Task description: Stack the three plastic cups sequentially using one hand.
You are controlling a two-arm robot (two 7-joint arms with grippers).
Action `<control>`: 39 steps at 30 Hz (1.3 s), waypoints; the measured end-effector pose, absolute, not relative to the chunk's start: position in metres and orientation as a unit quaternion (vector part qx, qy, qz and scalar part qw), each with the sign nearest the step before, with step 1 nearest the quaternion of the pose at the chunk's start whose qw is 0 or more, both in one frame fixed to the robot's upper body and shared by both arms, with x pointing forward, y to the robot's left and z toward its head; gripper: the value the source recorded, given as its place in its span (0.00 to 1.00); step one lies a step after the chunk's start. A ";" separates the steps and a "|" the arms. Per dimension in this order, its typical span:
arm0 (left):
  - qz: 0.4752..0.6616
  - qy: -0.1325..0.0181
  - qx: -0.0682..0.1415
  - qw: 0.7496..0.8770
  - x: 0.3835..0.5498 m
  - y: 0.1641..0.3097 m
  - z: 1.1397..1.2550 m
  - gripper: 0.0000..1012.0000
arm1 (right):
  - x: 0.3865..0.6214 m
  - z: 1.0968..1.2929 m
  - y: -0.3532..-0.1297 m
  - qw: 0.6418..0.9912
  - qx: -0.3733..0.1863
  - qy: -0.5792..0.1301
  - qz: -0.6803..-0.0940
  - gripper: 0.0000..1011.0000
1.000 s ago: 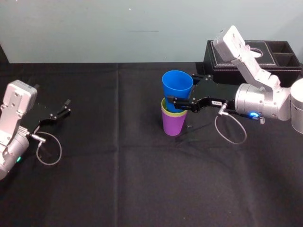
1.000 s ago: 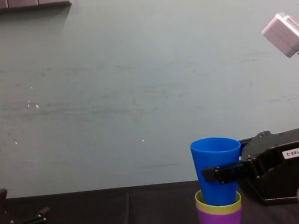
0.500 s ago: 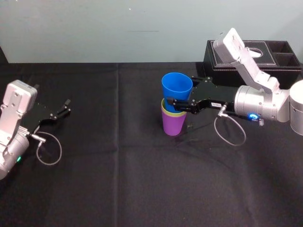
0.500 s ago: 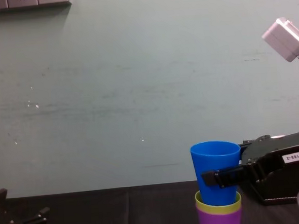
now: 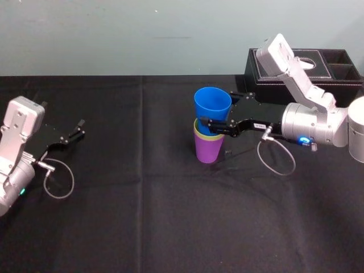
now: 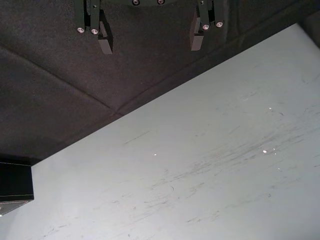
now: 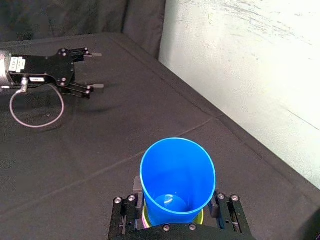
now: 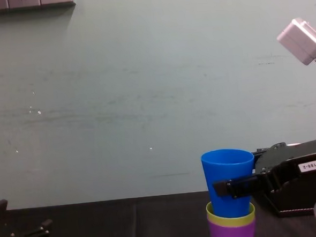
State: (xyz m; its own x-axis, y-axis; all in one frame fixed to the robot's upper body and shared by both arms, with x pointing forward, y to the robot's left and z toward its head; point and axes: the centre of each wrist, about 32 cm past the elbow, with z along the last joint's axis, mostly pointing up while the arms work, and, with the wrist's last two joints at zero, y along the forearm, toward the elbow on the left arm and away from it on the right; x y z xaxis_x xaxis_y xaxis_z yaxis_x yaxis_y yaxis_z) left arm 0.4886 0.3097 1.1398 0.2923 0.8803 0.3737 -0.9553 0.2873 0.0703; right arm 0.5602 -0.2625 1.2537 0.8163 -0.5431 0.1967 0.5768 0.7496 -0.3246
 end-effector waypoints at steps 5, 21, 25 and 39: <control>0.580 -0.132 0.141 0.791 0.489 0.310 1.140 1.00 | 0.560 1.254 -0.263 0.934 -0.188 -0.045 -0.300 0.72; 0.580 -0.132 0.141 0.791 0.489 0.310 1.140 1.00 | 0.560 1.254 -0.263 0.934 -0.188 -0.045 -0.300 0.99; 0.580 -0.132 0.141 0.791 0.489 0.310 1.140 1.00 | 0.560 1.254 -0.263 0.934 -0.188 -0.045 -0.300 0.99; 0.580 -0.132 0.141 0.791 0.489 0.310 1.140 1.00 | 0.557 1.258 -0.262 0.934 -0.185 -0.053 -0.301 0.99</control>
